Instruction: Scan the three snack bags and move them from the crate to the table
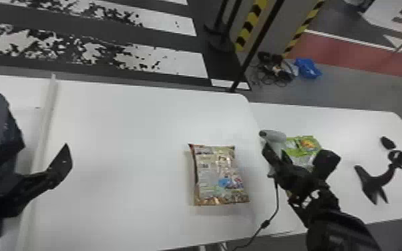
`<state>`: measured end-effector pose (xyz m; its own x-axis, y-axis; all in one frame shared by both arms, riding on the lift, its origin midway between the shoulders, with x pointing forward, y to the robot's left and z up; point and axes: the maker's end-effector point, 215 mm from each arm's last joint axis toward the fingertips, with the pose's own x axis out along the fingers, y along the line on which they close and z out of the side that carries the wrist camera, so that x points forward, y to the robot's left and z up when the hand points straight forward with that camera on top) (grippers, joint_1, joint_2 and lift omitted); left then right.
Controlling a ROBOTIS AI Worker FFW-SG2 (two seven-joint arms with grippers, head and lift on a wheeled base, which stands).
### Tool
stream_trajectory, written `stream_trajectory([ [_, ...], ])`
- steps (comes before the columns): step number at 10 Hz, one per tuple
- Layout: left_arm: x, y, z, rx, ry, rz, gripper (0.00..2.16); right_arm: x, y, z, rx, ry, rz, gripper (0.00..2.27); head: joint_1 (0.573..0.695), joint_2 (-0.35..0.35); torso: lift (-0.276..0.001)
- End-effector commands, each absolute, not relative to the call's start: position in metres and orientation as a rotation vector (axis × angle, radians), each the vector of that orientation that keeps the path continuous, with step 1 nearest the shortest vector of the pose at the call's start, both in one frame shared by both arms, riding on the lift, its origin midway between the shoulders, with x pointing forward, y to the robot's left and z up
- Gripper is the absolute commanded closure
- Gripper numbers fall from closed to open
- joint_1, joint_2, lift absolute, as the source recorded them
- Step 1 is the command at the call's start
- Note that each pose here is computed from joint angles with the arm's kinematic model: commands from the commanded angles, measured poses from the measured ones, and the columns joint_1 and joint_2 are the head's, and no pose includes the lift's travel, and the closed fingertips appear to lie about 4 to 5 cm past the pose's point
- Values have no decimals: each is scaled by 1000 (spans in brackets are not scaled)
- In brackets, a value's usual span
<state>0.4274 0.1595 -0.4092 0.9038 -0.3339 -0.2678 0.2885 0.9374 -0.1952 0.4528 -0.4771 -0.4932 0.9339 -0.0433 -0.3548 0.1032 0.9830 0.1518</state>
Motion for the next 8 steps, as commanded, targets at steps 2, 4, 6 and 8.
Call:
stream_trajectory([
  [2,423,154,-405,-146,304,-332,33,458,-480,-518,116,387,-25,2240,695,-350,-62],
  [4,421,152,-408,-140,319,-334,33,453,-474,-532,95,411,5,2240,695,-350,-62],
  [6,419,150,-409,-138,323,-340,33,449,-482,-546,89,437,0,2196,695,-350,-62],
  [8,418,148,-411,-138,327,-342,33,449,-483,-555,73,464,13,2081,695,-350,-62],
])
